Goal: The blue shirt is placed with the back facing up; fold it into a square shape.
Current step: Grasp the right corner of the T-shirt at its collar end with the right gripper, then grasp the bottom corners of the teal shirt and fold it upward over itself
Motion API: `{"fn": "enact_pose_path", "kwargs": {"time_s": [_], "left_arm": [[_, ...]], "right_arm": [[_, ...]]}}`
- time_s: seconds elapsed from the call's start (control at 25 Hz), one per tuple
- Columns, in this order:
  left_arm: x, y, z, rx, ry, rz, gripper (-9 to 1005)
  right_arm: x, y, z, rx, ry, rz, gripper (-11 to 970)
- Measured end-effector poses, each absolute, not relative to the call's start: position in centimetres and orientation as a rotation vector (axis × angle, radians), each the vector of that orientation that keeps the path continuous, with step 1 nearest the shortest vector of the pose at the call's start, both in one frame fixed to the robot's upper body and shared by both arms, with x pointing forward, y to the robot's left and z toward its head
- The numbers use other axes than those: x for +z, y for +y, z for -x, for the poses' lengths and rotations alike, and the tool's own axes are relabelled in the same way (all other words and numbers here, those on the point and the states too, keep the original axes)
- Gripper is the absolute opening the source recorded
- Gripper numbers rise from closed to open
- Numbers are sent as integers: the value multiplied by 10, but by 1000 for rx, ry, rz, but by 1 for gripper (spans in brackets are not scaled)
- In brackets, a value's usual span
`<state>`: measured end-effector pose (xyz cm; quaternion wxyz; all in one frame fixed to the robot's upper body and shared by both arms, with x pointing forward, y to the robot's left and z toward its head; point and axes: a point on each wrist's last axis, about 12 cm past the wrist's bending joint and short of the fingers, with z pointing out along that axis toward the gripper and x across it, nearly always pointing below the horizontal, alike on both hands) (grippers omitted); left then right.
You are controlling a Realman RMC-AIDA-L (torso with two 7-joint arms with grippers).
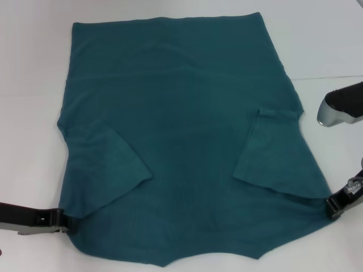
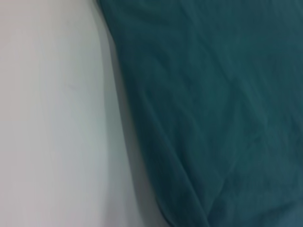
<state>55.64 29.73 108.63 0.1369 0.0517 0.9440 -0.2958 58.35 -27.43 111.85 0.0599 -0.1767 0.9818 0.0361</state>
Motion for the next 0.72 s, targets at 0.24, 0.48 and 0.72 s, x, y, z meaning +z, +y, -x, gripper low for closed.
{"fn": "enact_pose_path", "kwargs": {"time_s": [0.24,0.48,0.72], "left_arm": [[1089,300,-557,-867,2741,-155,18],[1096,304,-554,-914,2800,-213,18],[1103,311,-543,-931,2937,-261,18]], "right_arm": [[1133,-272,-584,147,2938,615,73],[1144,-261,-576,218,2973,829,70],[1150,-256,-563,296,3028,1034,69]]}}
